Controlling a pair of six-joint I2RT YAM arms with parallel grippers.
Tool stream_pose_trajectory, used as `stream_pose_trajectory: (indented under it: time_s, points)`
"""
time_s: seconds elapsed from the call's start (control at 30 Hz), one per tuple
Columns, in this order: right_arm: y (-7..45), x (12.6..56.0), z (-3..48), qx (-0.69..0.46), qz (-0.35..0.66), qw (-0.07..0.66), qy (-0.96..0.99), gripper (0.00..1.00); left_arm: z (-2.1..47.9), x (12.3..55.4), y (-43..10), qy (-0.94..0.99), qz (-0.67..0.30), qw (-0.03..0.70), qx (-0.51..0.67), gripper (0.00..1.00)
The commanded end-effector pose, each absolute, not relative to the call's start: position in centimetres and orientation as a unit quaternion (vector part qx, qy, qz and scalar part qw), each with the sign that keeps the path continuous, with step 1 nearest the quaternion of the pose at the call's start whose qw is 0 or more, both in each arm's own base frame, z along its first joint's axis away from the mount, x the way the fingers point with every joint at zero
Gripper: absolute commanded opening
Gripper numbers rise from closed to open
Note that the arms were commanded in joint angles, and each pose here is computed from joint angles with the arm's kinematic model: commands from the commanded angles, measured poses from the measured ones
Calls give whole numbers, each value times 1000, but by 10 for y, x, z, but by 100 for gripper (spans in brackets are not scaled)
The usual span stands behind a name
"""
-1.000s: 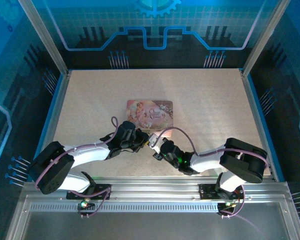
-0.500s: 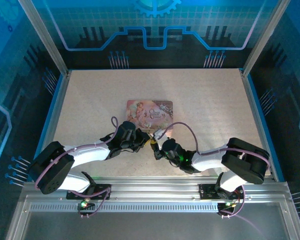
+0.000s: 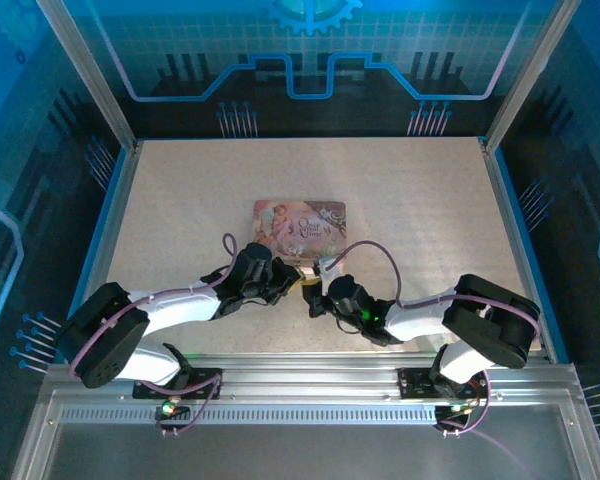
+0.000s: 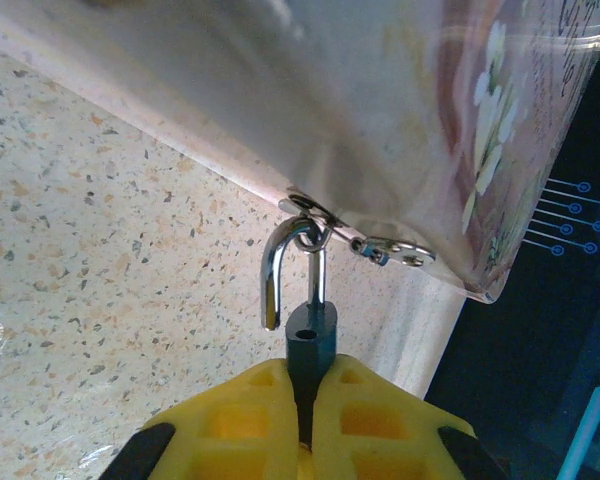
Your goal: Unlock a padlock with a key
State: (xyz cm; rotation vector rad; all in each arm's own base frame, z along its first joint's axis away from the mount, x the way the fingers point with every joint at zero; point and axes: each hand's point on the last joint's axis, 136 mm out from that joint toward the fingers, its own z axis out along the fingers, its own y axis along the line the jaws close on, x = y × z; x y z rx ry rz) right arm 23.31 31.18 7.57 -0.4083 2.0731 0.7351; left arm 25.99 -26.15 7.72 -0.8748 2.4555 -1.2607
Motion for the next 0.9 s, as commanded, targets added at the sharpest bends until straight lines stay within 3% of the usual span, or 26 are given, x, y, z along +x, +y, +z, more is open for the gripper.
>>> stream_pose_trajectory:
  time_s: [0.0, 0.57, 0.87]
  points:
    - [321, 237, 88, -140, 332, 439, 823, 0, 86, 258, -275, 838, -453, 117, -282, 0]
    - [314, 234, 68, -120, 329, 413, 841, 0, 70, 255, -266, 848, -426, 120, -291, 31]
    - [308, 234, 67, -104, 342, 401, 844, 0, 72, 254, -255, 850, -416, 131, -295, 54]
